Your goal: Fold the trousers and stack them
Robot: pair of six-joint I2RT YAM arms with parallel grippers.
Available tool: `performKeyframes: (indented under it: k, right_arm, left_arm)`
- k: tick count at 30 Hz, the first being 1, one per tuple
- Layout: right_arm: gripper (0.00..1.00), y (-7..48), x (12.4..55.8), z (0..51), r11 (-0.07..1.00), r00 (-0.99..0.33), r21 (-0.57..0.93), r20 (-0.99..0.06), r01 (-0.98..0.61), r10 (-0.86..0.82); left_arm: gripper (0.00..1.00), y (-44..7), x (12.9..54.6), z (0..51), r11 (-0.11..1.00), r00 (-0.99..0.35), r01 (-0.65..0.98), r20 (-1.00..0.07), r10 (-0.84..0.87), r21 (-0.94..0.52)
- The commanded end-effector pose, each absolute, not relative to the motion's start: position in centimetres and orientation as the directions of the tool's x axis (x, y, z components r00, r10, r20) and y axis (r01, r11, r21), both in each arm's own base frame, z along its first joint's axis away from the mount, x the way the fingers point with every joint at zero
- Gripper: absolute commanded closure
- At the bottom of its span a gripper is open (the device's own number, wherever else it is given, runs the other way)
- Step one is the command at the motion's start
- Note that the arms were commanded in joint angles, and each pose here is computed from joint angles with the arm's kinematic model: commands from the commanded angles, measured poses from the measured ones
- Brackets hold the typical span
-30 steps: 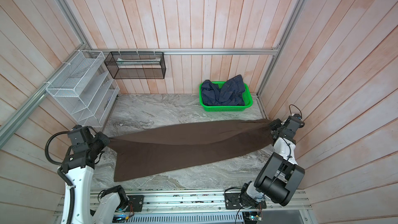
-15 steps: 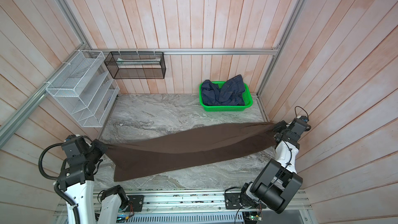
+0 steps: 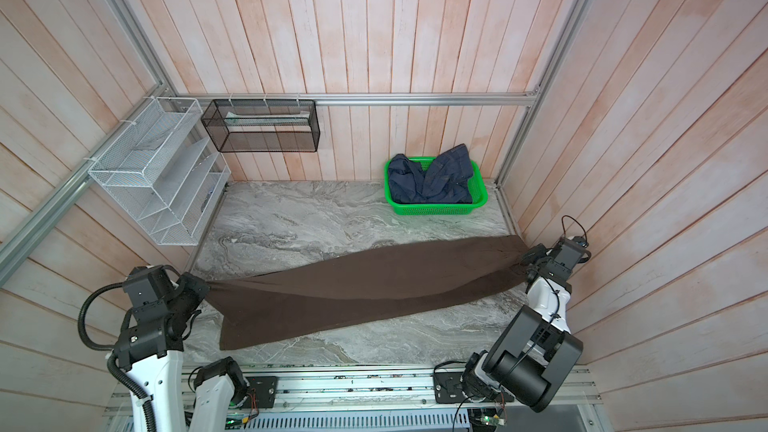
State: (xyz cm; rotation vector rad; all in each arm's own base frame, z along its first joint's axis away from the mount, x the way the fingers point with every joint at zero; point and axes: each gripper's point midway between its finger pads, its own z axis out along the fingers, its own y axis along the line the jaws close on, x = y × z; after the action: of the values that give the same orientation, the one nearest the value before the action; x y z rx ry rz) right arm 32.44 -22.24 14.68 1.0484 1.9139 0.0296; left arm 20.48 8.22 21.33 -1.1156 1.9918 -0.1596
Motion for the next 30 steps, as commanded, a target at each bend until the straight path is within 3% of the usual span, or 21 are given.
performKeyframes:
  k: [1,9,16,18,20,26,30]
  right_arm:
    - [1.0,-22.7,32.1,13.7,0.635,-0.226,0.368,-0.718,0.679,0.658]
    - [0.99,-22.6,31.1,11.4,0.625,-0.262,0.32,-0.705,0.712,0.659]
    - [0.96,-22.0,31.8,12.4,0.646,-0.263,0.328,-0.718,0.689,0.644]
    - [0.9,-22.0,31.9,12.9,0.648,-0.26,0.333,-0.719,0.685,0.645]
    - [0.84,-21.9,32.0,13.2,0.649,-0.258,0.333,-0.722,0.684,0.642]
    - [0.69,-21.9,31.4,13.4,0.631,-0.241,0.332,-0.722,0.702,0.648]
    - [0.62,-21.8,31.2,13.6,0.608,-0.216,0.353,-0.713,0.711,0.667]
  left_arm:
    - [1.0,8.4,20.4,20.6,0.583,-0.266,-0.679,-0.592,-0.761,-0.446]
    - [1.0,8.1,20.6,20.4,0.592,-0.286,-0.682,-0.588,-0.757,-0.43]
    - [0.98,7.9,20.6,20.5,0.598,-0.29,-0.675,-0.589,-0.754,-0.432]
    - [0.87,7.9,20.6,20.5,0.597,-0.289,-0.675,-0.59,-0.754,-0.433]
    - [0.68,7.8,20.6,20.6,0.602,-0.29,-0.668,-0.592,-0.752,-0.437]
    - [0.45,7.2,21.2,20.9,0.608,-0.299,-0.642,-0.577,-0.76,-0.468]
    - [0.41,6.9,21.8,22.2,0.627,-0.311,-0.609,-0.582,-0.752,-0.485]
